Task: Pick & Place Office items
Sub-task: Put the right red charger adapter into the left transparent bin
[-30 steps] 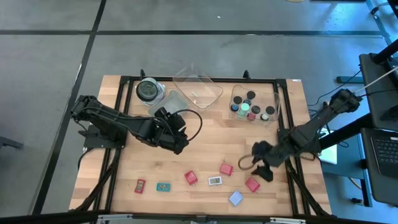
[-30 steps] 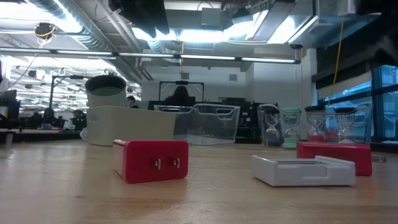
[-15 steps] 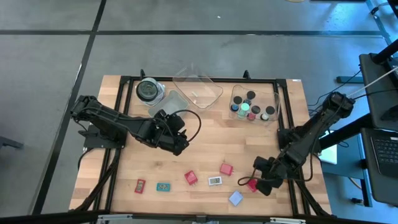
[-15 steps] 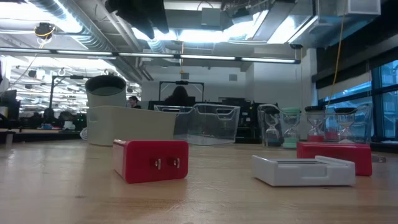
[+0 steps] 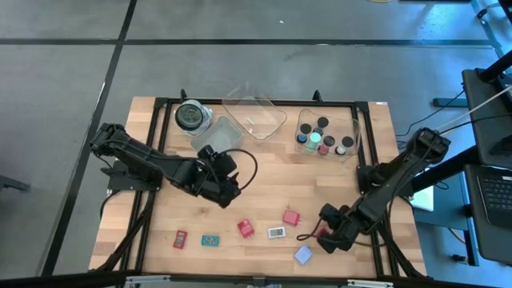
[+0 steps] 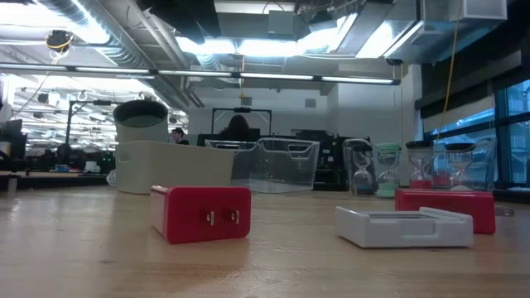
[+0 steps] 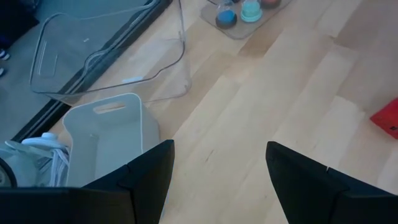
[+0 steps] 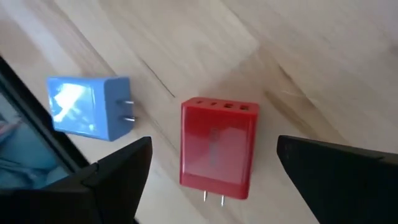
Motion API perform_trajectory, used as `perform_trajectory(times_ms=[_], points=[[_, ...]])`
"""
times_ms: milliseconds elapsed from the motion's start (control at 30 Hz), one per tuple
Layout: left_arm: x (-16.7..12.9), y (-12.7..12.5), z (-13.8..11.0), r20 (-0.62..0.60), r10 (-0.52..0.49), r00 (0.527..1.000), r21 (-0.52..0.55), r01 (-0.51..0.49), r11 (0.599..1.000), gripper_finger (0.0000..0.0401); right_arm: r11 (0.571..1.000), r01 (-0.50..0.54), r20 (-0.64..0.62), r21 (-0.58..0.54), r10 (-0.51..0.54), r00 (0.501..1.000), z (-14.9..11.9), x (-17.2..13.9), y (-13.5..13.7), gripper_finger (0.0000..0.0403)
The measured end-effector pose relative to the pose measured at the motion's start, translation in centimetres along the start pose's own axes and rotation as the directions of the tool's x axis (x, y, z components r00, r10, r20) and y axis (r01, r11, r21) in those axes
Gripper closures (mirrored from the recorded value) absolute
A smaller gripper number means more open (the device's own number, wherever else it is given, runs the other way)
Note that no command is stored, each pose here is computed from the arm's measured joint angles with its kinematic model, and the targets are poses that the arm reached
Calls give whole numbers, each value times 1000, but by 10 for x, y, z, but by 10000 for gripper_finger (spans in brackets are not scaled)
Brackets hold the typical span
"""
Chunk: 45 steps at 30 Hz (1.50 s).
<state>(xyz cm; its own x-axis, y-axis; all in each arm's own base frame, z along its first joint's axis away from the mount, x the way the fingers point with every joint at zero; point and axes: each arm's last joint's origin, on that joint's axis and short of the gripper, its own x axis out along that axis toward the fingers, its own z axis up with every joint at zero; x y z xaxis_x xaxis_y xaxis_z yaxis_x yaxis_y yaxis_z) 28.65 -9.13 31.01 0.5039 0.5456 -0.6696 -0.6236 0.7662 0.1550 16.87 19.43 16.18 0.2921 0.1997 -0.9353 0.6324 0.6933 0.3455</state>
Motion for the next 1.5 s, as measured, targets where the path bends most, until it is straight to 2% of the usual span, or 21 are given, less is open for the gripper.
perform_trajectory(times_ms=[267,367,533,700,967,1133,1267,1367,1500], points=[[0,0,0,2,3,1000,10,-3,1000,150,984,71,-1,-161,-72,997,-2,18,16,53],[0,0,0,2,3,1000,10,-3,1000,150,965,138,2,-224,-141,990,-3,22,18,61],[0,0,0,2,3,1000,10,-3,1000,150,926,237,15,-294,-243,970,-2,21,19,116],[0,0,0,2,4,1000,11,-4,1000,150,923,238,11,-301,-246,969,-2,20,20,191],[0,0,0,3,4,1000,19,-4,1000,150,926,233,9,-297,-241,971,-2,19,21,198],[0,0,0,2,4,1000,19,-4,1000,150,937,190,18,-292,-194,981,0,5,22,198],[0,0,0,2,4,1000,19,-4,1000,150,947,115,59,-299,-102,993,8,-20,24,198],[0,0,0,2,4,1000,19,-4,1000,150,945,66,146,-321,-20,989,20,-43,23,198],[0,0,0,7,8,1000,10,-8,1000,150,930,53,287,-363,57,956,44,-71,18,198]])
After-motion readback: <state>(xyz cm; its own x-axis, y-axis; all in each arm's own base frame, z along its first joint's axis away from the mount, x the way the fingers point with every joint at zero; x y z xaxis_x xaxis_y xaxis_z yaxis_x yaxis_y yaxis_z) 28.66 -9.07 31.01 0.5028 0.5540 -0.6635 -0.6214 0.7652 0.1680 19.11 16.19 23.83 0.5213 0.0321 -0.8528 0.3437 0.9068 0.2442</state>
